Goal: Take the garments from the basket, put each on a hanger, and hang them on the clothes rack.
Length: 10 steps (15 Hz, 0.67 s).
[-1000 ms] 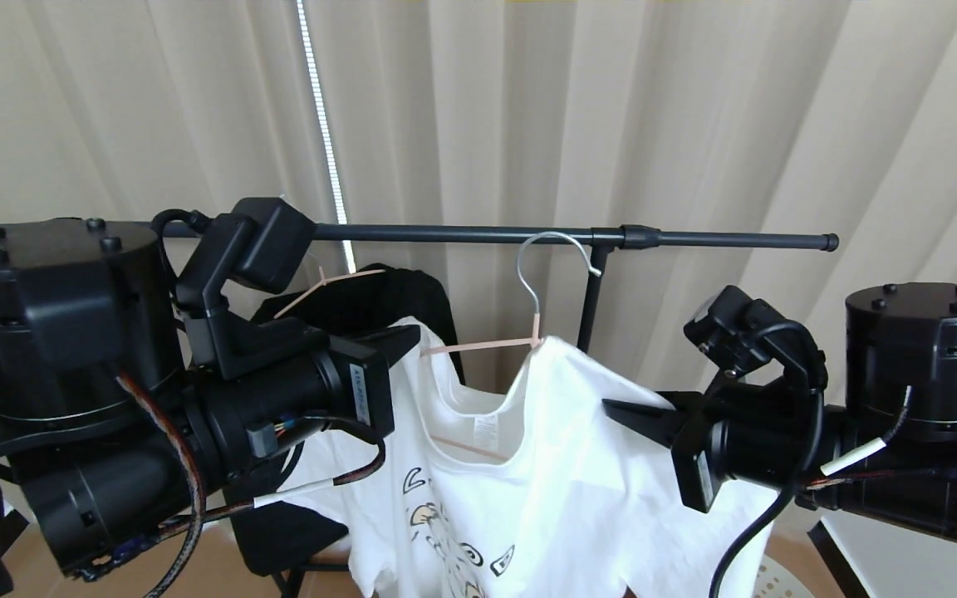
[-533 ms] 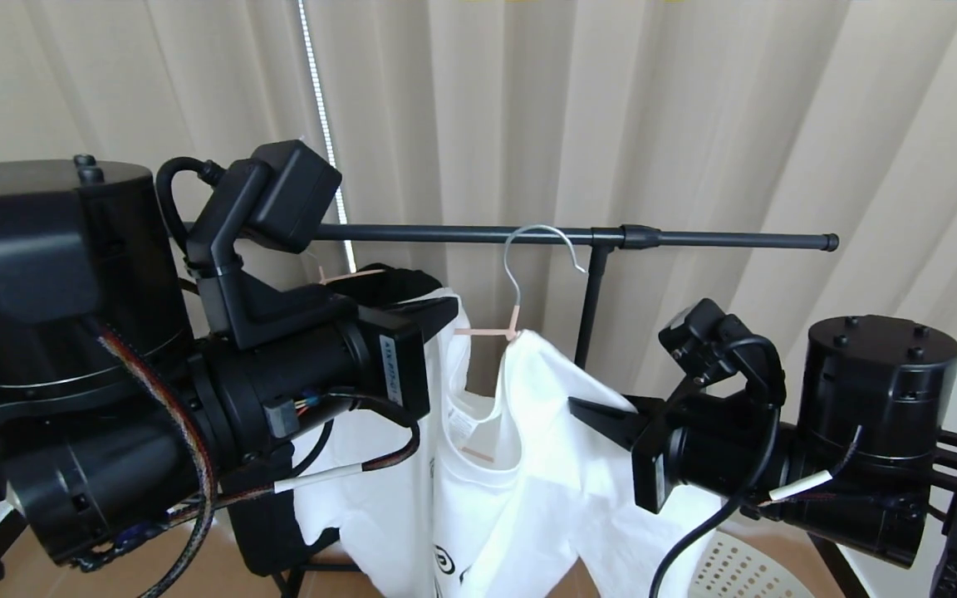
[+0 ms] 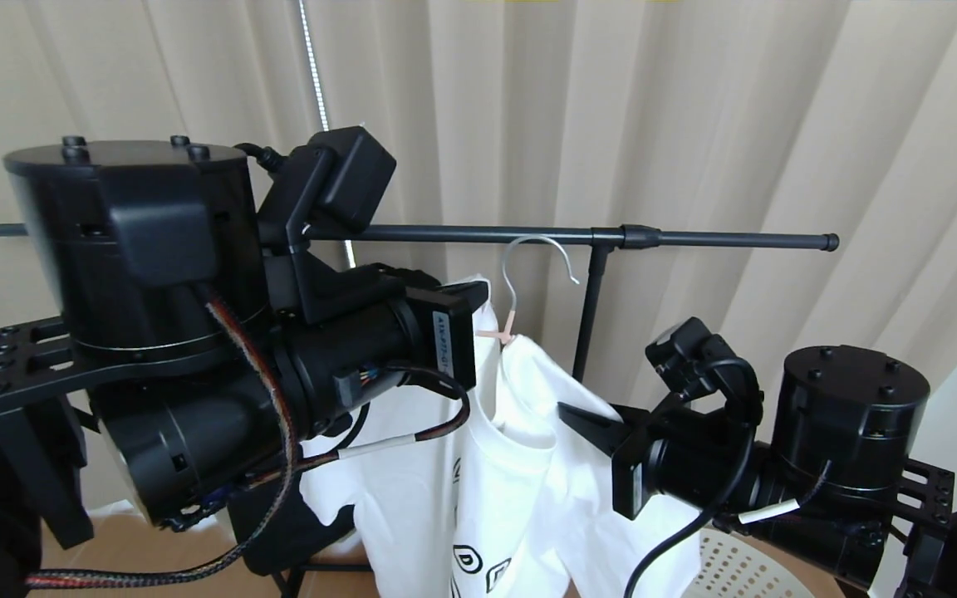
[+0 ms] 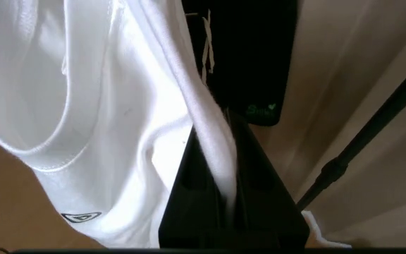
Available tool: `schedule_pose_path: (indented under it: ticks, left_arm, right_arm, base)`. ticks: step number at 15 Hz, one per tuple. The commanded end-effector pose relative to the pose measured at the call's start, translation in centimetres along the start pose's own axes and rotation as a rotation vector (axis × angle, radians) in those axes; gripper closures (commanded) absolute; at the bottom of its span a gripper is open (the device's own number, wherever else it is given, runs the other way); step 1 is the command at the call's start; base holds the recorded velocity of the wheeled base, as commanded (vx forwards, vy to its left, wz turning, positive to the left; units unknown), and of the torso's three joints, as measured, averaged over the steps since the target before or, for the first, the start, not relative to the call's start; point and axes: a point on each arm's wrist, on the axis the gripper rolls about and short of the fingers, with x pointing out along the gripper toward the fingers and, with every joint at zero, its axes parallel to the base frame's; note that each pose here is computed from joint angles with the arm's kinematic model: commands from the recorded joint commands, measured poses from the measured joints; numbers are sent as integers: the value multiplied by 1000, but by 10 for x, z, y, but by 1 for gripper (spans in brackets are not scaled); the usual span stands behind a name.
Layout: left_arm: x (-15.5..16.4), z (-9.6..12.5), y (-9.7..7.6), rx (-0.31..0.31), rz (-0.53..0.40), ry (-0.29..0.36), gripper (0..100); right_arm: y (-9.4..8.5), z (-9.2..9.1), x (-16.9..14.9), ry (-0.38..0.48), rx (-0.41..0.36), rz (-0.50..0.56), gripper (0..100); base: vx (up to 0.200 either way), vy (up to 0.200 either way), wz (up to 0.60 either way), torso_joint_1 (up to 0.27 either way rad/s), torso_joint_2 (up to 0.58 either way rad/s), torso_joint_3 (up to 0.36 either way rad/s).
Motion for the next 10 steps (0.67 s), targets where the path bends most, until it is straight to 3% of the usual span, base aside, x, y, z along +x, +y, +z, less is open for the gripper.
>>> schedule_pose_path:
  ticks: [1,6,10]
  left_arm:
    - [8,-4,-5,4,-9,16,100]
    - [6,-5,-1,4,17,14,100]
    - [3,-3,-1,41,15,3,100]
  right_arm:
    - [2,-2,2,6,-2,5,100]
    - [-5,11,-1,-76,26,-17,100]
    - [-5,14,-2,-94,29,-18,100]
  base:
    - [0,0,0,0,0,0]
    - [0,0,0,0,0,0]
    - [0,0,0,0,0,0]
